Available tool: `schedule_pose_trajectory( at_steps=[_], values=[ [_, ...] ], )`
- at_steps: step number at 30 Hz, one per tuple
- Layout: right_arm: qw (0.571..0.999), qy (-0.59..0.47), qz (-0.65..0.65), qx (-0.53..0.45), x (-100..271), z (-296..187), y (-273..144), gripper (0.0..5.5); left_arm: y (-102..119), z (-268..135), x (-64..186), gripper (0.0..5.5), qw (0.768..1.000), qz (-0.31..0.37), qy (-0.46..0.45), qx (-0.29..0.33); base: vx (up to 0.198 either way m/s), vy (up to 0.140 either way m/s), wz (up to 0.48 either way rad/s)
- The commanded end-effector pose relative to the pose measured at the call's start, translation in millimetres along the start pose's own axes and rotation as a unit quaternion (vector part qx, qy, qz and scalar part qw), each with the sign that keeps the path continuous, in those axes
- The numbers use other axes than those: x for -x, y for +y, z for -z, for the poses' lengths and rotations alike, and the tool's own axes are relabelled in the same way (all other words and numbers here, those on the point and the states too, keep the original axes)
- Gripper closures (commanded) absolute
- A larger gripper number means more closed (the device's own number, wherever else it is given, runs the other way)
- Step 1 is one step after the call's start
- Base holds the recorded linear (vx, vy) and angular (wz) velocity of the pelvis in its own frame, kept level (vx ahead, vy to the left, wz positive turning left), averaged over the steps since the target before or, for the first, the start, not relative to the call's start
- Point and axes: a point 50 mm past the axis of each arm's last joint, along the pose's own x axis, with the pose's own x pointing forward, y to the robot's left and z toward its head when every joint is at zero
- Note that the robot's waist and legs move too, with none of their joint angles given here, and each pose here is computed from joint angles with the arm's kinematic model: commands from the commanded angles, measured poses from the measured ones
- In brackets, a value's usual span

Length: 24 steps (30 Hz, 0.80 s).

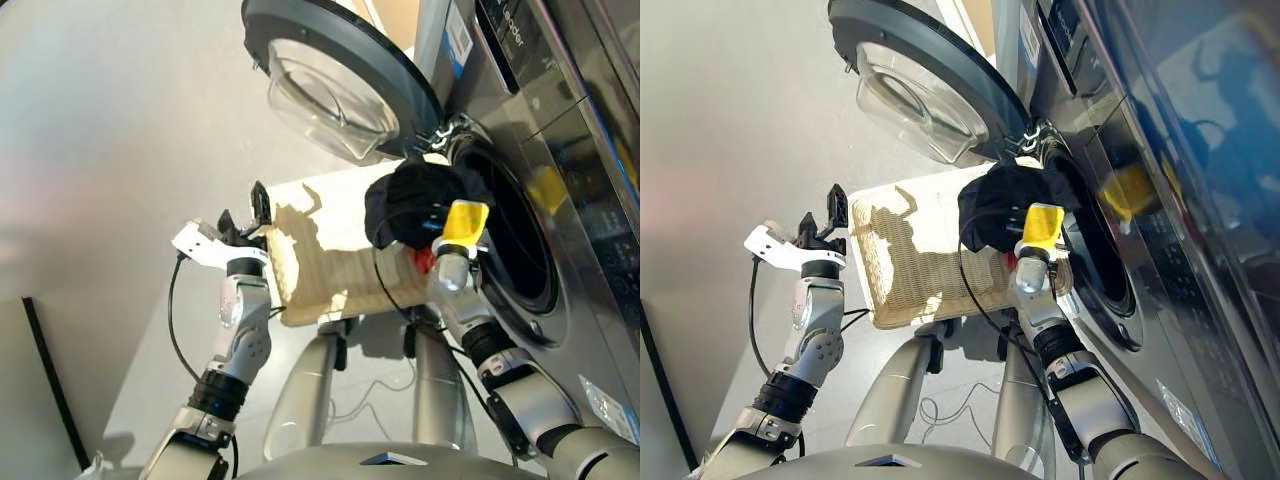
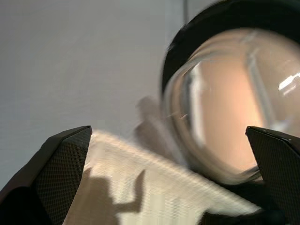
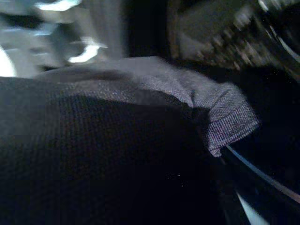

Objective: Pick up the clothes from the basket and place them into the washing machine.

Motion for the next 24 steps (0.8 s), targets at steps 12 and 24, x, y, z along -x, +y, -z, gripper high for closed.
schedule_pose_trajectory(
  at_steps=[12, 24],
  values=[
    [0.961, -0.123, 0.128, -0.214, -73.6, -125.0, -5.7, 5.5, -13.2, -31.3, -20.1, 0.0, 0.995, 0.043, -0.072, -0.06, -0.006, -0.009, 0.004],
    [0.814, -0.377, 0.289, -0.335, -72.5, -280.5, -110.5, 5.5, -1.6, -34.2, -23.7, 0.0, 0.993, 0.023, -0.069, -0.096, 0.008, 0.003, -0.019]
  ],
)
